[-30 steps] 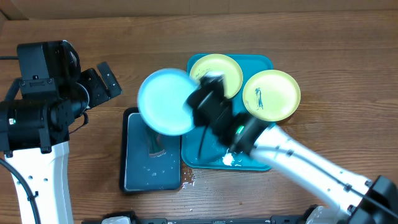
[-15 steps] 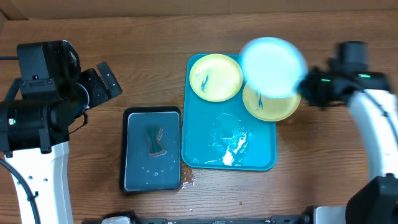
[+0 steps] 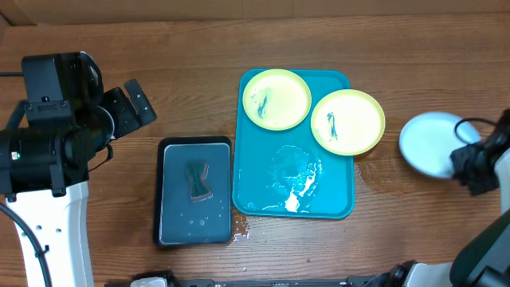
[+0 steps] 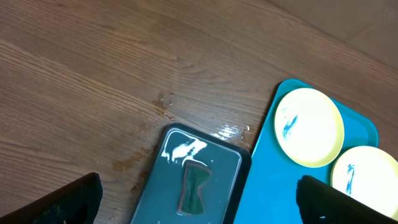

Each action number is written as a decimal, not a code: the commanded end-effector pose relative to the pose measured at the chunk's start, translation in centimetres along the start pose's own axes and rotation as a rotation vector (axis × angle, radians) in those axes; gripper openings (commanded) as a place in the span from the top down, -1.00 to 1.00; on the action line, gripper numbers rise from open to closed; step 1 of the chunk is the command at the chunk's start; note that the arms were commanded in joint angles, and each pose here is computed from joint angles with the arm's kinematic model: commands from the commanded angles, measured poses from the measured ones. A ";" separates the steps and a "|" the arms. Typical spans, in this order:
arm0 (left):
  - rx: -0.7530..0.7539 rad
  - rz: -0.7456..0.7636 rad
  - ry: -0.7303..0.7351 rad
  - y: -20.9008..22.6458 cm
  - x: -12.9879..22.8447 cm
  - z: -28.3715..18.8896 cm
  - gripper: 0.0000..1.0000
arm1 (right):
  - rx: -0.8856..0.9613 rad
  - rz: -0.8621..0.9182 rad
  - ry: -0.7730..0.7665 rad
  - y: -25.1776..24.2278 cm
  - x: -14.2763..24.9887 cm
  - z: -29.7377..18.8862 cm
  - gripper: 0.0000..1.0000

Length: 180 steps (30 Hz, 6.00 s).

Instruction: Clean dirty plates on tray and stack at the side

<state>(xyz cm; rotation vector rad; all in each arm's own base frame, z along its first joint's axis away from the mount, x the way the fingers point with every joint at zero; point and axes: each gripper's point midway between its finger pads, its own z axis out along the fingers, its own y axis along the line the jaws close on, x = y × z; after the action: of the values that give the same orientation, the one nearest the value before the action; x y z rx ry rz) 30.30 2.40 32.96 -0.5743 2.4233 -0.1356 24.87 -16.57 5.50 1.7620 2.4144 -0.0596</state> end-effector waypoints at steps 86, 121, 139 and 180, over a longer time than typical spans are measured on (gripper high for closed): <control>-0.094 0.180 0.608 -2.5 16.0 15.4 -0.80 | -0.284 -0.778 0.078 17.4 11.7 0.9 0.78; -0.141 0.245 0.668 0.3 21.1 19.9 -0.73 | -0.307 -1.000 0.218 11.7 27.0 -0.2 0.63; -0.103 0.223 0.628 1.3 24.4 23.1 0.92 | -0.380 -1.021 0.127 12.5 25.6 -3.3 0.35; -0.170 0.280 0.581 -1.8 17.2 18.3 0.92 | -0.300 -1.079 0.252 12.4 26.7 3.0 0.79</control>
<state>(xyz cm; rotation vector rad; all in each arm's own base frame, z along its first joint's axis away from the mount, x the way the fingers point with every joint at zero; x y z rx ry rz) 26.24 -4.44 5.03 -0.3059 3.1911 0.1083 29.02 12.79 0.40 0.1998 3.0067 0.4641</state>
